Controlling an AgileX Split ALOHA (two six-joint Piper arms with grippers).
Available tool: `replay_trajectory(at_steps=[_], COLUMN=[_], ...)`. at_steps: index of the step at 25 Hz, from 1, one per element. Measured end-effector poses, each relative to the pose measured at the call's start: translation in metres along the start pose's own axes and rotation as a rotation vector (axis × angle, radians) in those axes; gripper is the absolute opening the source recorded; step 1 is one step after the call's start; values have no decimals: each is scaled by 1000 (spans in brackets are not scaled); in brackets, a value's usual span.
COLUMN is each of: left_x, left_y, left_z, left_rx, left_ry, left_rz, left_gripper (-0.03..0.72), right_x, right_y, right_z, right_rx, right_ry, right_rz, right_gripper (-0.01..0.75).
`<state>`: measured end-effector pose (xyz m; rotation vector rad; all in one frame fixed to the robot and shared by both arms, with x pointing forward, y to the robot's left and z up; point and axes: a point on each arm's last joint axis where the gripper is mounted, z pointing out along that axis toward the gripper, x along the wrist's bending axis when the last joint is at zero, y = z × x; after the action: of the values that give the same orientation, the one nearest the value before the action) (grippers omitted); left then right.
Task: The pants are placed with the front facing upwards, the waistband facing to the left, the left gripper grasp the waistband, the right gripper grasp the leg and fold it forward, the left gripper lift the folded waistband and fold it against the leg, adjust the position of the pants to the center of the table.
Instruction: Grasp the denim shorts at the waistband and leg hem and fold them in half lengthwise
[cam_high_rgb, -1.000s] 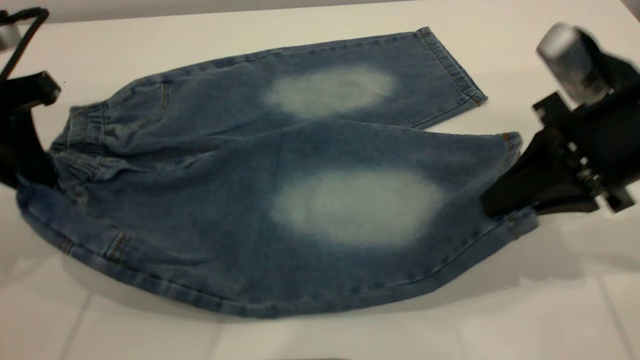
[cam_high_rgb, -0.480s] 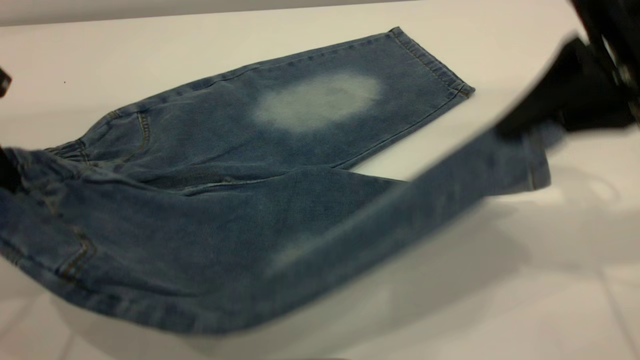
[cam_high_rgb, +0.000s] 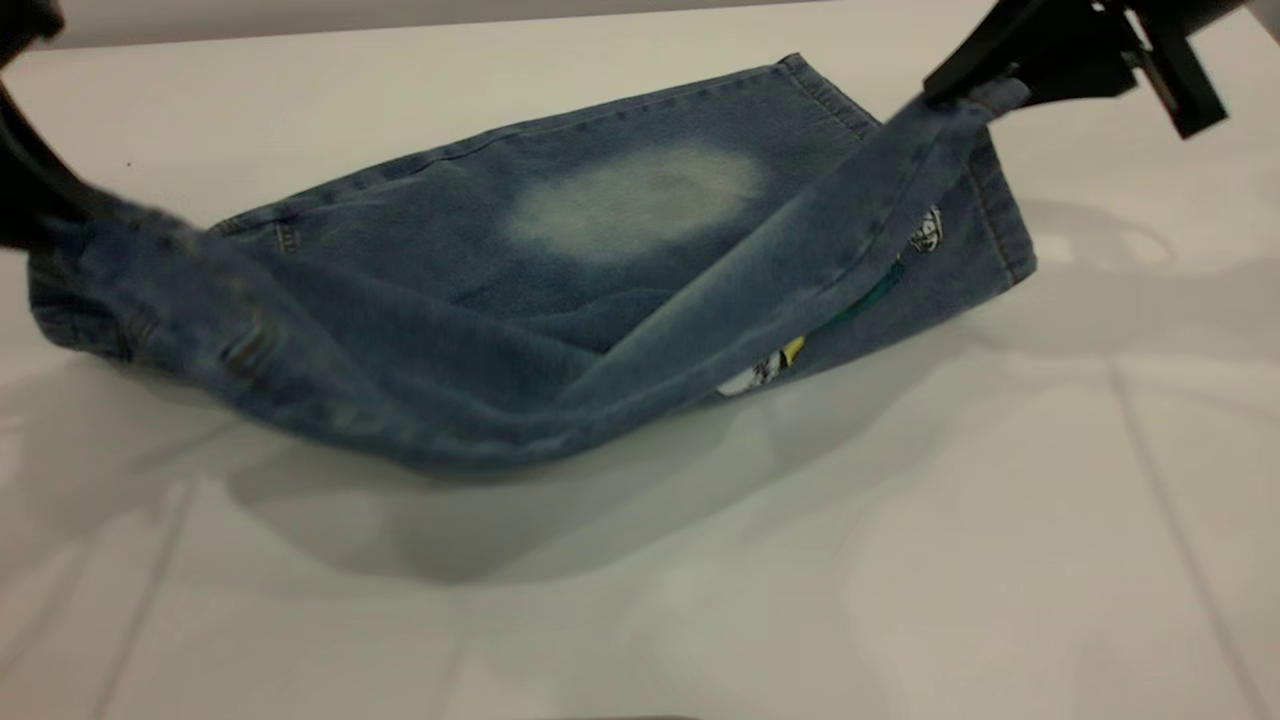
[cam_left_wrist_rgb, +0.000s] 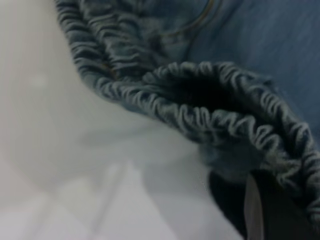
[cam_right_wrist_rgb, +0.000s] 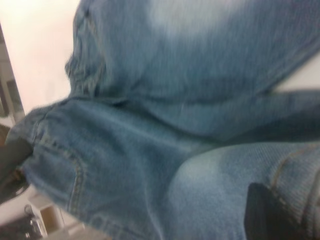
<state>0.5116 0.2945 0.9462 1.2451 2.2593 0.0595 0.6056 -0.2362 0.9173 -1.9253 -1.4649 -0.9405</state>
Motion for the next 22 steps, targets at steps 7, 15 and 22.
replay_trajectory(at_steps=[7, 15, 22], left_x=[-4, -1, 12], left_y=[13, 23, 29], left_z=[-1, -1, 13], left_rx=[-144, -264, -347], left_ry=[-70, -86, -31], left_rz=[-269, -480, -709], left_gripper=[98, 99, 101], right_x=[7, -15, -39], right_y=[33, 56, 68], right_z=[4, 27, 46], right_rx=[-98, -170, -253], right_ry=[35, 86, 159], right_rz=[40, 216, 418], right_gripper=[25, 25, 25])
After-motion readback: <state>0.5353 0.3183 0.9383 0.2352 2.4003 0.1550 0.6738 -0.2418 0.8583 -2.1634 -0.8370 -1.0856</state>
